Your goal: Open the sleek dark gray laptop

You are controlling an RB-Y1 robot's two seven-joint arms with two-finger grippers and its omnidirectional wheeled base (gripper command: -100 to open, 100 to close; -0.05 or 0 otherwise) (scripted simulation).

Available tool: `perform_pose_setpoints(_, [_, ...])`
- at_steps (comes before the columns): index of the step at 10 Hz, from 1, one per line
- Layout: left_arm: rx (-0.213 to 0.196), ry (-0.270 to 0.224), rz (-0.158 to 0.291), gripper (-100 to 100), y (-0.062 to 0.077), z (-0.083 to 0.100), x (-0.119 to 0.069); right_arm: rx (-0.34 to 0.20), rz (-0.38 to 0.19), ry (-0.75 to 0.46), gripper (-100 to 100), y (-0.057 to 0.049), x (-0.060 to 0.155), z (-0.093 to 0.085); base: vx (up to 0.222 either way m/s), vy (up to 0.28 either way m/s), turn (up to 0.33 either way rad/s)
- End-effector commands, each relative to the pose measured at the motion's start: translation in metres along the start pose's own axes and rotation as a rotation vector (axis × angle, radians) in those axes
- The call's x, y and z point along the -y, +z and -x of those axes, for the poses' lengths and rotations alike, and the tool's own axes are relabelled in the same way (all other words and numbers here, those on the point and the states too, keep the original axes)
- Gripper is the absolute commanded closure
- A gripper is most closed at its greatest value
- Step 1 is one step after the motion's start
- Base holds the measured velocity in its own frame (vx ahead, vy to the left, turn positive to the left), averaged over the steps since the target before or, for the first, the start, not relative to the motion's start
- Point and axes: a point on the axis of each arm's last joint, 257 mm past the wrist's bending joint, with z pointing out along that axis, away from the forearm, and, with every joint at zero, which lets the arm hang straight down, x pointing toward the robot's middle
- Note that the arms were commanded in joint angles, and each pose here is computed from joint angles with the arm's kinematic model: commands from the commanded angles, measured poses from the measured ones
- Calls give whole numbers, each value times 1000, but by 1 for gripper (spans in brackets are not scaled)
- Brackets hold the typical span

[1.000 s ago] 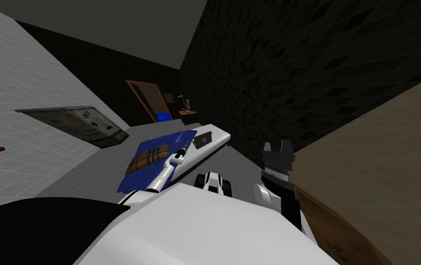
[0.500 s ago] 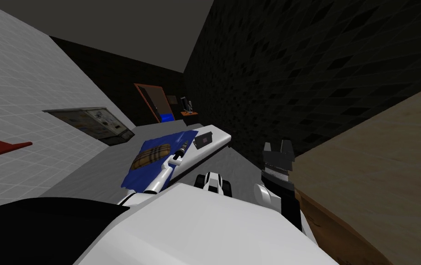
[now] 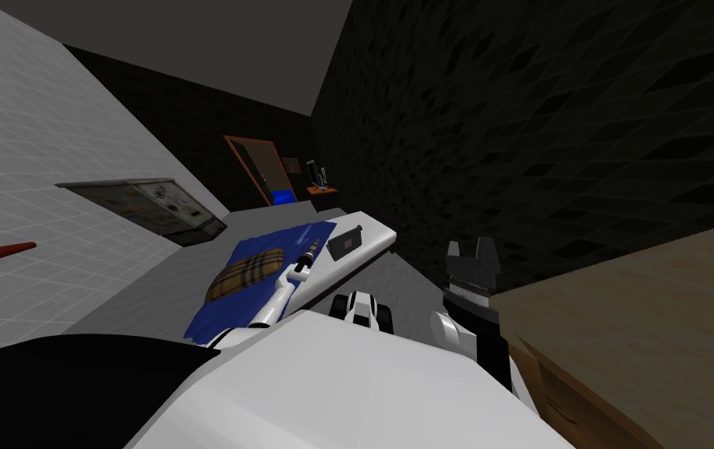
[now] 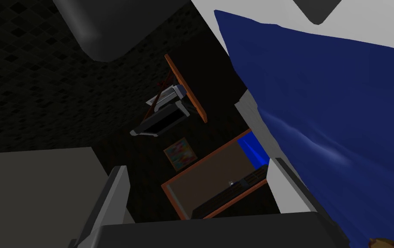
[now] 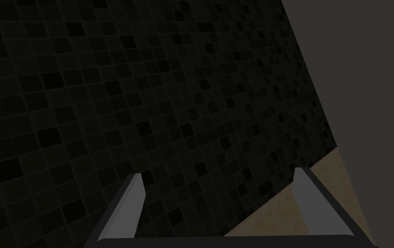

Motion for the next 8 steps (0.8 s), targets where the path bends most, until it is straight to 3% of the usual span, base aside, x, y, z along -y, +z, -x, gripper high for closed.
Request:
perform_pose_setpoints(1, [19, 0, 9, -100, 1, 14, -8, 0, 0, 0, 0, 0, 0, 0, 20, -7, -131])
perform_pose_setpoints(4, [51, -7, 27, -100, 1, 39, -22, 0, 0, 0, 0, 0, 0, 0, 3, -20, -145])
perform_pose_setpoints(6, [53, -8, 29, -100, 2, 40, -22, 0, 0, 0, 0, 0, 0, 0, 2, -11, -56])
perform_pose_setpoints(7, [32, -2, 17, 100, 1, 24, -14, 0, 0, 0, 0, 0, 0, 0, -4, 16, 221])
perform_pose_setpoints(8, [13, 2, 6, 100, 1, 10, -5, 0, 0, 0, 0, 0, 0, 0, -13, 27, 295])
